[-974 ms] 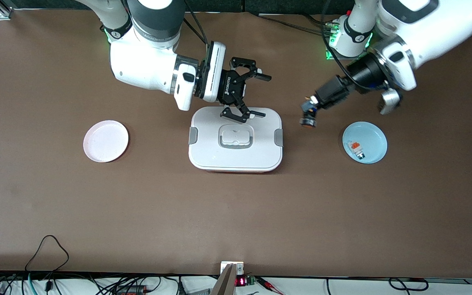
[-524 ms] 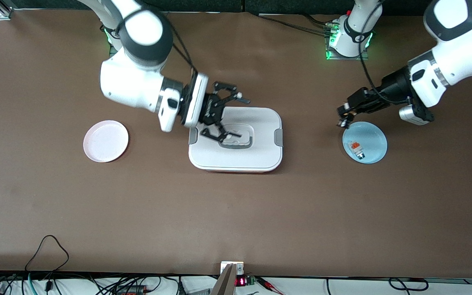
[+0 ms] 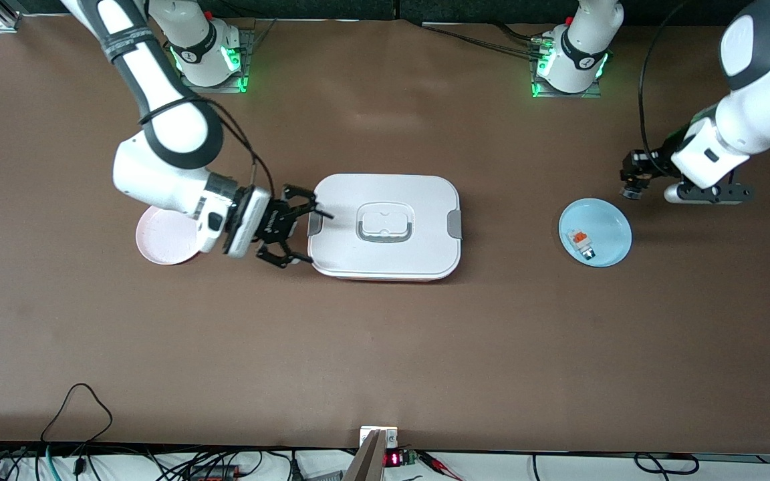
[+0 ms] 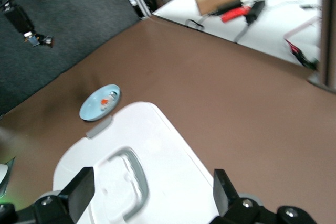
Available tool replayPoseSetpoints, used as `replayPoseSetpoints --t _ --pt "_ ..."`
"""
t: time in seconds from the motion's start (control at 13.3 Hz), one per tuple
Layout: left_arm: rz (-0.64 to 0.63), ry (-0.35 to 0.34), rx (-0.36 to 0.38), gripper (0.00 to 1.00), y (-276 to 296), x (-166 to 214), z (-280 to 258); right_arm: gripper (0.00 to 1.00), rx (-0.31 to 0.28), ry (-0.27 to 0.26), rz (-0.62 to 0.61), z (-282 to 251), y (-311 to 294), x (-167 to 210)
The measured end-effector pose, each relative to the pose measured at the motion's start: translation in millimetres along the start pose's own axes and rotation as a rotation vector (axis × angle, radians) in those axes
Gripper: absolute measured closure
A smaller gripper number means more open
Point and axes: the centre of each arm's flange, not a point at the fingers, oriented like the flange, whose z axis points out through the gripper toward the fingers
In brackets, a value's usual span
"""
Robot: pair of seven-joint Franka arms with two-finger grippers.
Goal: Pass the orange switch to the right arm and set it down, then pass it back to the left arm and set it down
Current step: 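Lower the switch onto the blue plate while the right gripper returns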
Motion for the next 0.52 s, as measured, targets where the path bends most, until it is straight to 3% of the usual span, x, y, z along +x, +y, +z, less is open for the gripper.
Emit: replayPoseSetpoints --t 0.15,0.37,0.52 --pt "-0.008 -0.038 0.042 0.58 -22 16 35 0.0 -0.049 -0.075 0.059 -19 9 4" --pt "-0.009 -0.058 0.04 0.58 -44 34 87 0.0 -0.15 -0.185 0.145 -41 -5 29" --pt "0.001 -0.05 0.03 0.58 -57 42 121 0.0 -0.169 -0.236 0.194 -49 -18 39"
